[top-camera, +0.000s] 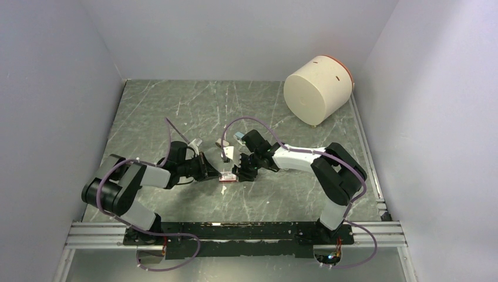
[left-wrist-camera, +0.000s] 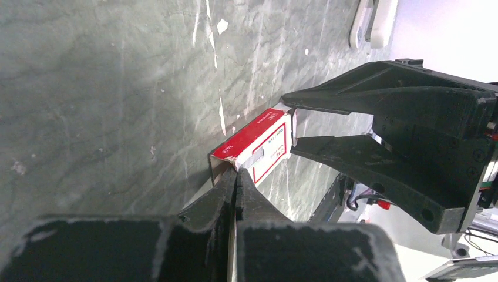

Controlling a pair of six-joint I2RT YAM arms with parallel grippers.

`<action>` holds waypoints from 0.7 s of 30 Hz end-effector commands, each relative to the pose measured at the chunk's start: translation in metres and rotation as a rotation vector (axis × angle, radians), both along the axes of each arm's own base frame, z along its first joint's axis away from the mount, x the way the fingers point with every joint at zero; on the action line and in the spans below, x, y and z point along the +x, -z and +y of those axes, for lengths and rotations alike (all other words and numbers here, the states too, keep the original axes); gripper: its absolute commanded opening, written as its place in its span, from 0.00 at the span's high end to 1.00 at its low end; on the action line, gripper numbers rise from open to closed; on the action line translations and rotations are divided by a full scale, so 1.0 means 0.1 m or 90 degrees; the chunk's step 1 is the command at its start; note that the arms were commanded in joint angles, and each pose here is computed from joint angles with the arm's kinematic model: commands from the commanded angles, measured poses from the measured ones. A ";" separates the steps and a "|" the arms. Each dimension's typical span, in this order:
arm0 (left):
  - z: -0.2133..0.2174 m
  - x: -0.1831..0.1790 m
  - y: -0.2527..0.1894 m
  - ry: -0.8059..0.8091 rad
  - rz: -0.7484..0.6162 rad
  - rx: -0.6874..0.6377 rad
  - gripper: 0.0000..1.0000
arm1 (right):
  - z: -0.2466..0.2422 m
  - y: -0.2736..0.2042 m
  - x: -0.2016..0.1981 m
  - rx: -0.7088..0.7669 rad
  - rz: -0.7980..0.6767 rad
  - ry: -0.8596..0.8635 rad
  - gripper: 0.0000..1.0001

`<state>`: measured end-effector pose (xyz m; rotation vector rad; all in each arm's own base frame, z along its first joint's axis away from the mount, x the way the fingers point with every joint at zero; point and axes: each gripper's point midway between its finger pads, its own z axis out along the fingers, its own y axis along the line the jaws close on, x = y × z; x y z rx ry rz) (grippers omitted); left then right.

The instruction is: Load the staples into the stapler

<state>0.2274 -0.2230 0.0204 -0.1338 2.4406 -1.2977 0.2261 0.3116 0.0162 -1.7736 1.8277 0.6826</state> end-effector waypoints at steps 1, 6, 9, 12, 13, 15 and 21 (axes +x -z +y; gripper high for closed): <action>0.09 0.14 -0.04 -0.018 -0.039 0.035 0.95 | 0.01 -0.04 0.05 -0.006 -0.026 -0.007 0.64; 0.19 0.13 0.02 -0.029 -0.031 0.081 0.95 | -0.02 -0.03 0.07 -0.015 -0.033 -0.004 0.64; 0.27 0.16 0.00 -0.045 -0.044 0.112 0.95 | -0.04 -0.02 0.07 -0.022 -0.035 -0.003 0.64; 0.31 0.18 -0.04 -0.053 -0.042 0.132 0.95 | -0.01 -0.03 0.06 -0.016 -0.035 -0.008 0.64; 0.31 0.17 -0.06 -0.051 -0.042 0.129 0.95 | 0.00 -0.04 0.05 -0.013 -0.033 -0.012 0.64; 0.32 0.16 -0.10 -0.054 -0.044 0.133 0.95 | 0.02 -0.03 0.03 -0.014 -0.029 -0.016 0.63; 0.58 0.21 -0.06 -0.117 -0.029 0.221 0.95 | 0.01 -0.01 0.05 -0.023 -0.032 -0.016 0.63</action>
